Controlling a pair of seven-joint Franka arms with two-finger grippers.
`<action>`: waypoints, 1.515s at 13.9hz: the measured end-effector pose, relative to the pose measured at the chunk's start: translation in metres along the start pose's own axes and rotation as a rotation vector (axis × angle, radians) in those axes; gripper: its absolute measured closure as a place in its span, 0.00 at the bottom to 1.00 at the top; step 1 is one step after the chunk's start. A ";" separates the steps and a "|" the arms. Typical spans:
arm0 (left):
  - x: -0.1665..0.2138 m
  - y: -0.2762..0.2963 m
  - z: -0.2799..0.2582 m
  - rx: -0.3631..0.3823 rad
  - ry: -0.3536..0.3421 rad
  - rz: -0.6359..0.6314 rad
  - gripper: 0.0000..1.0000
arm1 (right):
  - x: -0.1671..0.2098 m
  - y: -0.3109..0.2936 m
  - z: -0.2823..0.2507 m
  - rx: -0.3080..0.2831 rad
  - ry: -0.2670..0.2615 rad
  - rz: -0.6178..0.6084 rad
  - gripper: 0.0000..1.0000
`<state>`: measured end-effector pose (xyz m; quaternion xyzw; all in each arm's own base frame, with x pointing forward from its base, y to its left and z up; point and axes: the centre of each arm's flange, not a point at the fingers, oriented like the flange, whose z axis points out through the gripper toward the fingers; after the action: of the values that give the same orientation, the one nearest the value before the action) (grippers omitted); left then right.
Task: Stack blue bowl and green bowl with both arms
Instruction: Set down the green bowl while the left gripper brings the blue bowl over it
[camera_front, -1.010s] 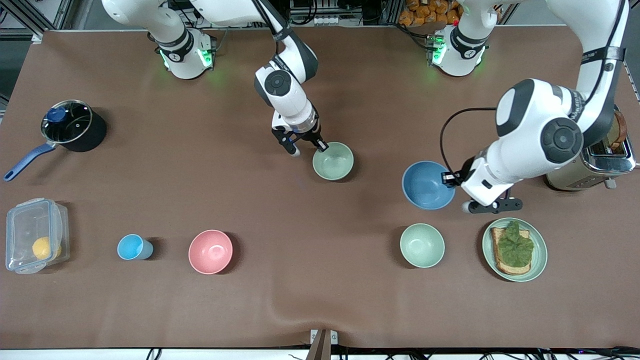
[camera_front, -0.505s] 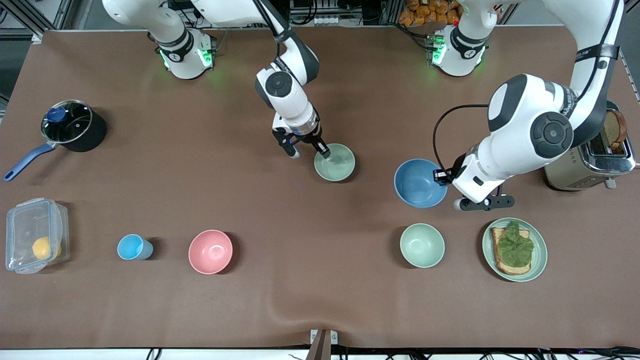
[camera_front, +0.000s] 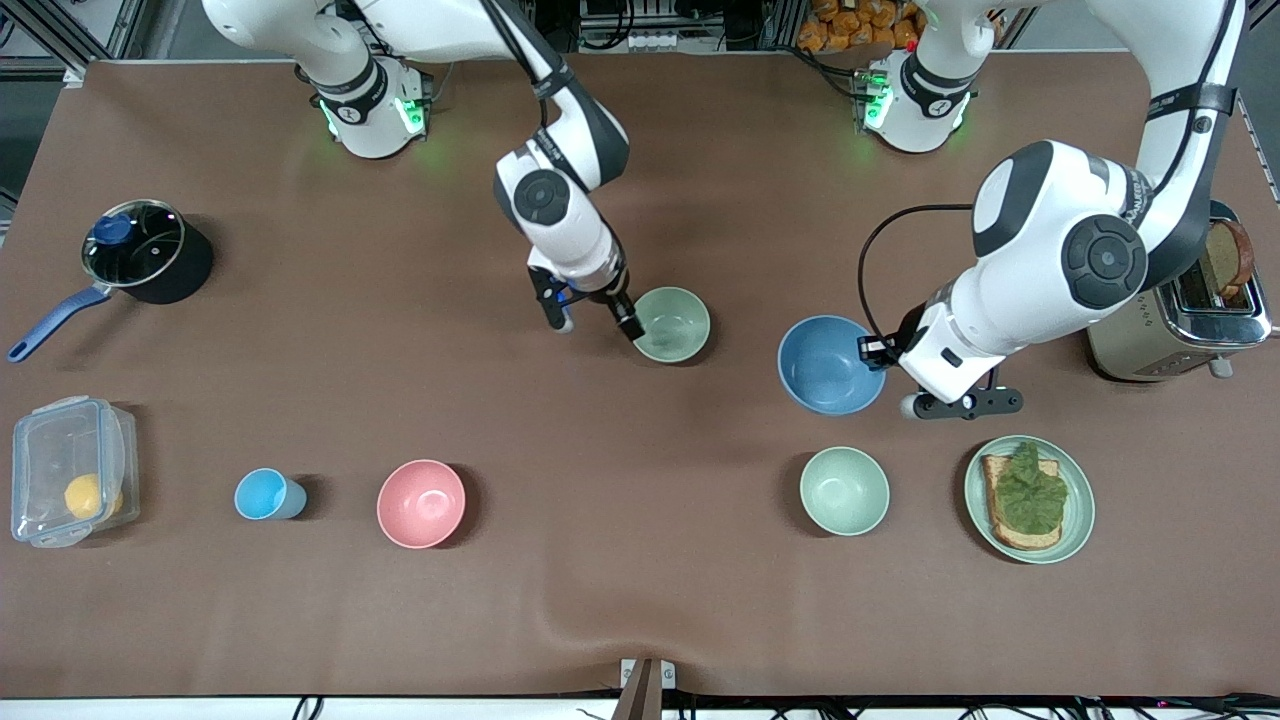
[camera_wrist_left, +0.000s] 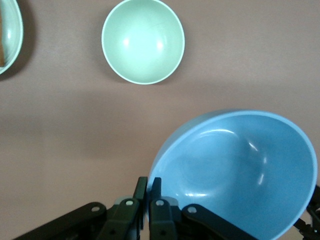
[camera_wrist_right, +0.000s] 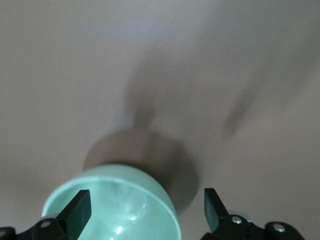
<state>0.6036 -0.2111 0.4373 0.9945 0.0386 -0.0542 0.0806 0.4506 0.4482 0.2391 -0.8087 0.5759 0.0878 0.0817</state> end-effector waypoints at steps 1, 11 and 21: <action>0.000 0.003 -0.003 -0.004 0.005 -0.008 0.95 | 0.010 -0.007 -0.005 -0.021 -0.003 0.053 0.00; -0.016 0.050 0.017 -0.006 -0.033 -0.068 0.95 | 0.062 -0.019 0.033 -0.028 -0.153 0.421 0.00; -0.041 0.085 0.065 0.027 -0.091 -0.135 0.95 | 0.065 -0.018 0.036 -0.028 -0.184 0.443 0.00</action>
<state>0.5633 -0.3081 0.3914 0.9872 0.1010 -0.1049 0.0648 0.4869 0.4033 0.1893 -0.6524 0.7280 0.1849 0.1012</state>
